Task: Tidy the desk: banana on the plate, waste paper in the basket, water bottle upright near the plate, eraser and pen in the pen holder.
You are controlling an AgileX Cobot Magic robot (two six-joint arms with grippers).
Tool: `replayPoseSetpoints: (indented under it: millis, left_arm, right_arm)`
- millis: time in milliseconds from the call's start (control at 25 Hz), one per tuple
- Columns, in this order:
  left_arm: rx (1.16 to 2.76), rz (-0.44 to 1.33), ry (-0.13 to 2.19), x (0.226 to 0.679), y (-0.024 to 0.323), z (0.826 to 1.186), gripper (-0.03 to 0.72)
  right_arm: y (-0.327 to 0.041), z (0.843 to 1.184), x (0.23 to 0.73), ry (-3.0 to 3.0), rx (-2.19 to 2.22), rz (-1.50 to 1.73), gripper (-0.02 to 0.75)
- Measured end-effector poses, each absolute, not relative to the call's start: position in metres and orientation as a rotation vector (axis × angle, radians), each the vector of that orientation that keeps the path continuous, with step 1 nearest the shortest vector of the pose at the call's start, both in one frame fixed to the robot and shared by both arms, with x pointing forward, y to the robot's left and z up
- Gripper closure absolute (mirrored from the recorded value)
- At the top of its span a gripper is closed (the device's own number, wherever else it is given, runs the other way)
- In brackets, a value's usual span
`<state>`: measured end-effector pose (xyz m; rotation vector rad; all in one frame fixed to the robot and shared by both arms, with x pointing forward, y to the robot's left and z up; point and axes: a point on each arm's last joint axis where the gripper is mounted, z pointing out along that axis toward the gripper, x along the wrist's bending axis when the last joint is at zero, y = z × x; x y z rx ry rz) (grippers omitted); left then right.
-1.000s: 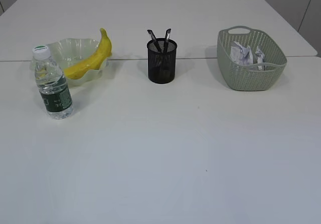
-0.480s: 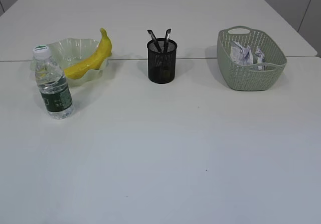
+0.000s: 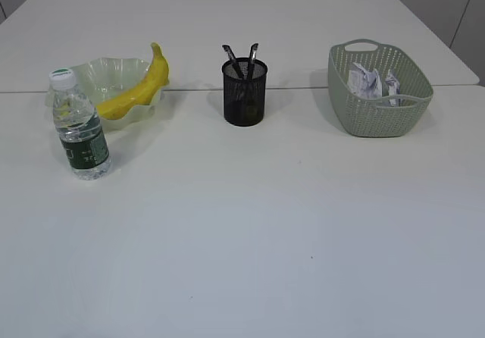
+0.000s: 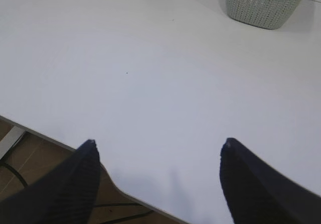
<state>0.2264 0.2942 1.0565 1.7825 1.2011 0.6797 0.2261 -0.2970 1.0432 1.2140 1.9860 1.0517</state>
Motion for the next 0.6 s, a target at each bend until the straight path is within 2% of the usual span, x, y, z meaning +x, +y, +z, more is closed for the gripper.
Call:
replayPoseSetpoints:
  millis: [400, 600]
  left_arm:
    - [1.627, 0.840, 1.466, 0.2286, 0.2910, 1.0566, 0.153]
    - [1.613, 0.854, 1.489, 0.2288, 0.2908, 1.0566, 0.160]
  right_arm:
    - [-0.2949, 1.0433, 0.2269, 1.844, 1.356, 0.967, 0.183]
    - [-0.2947, 1.0434, 0.2270, 1.830, 1.368, 0.959, 0.183]
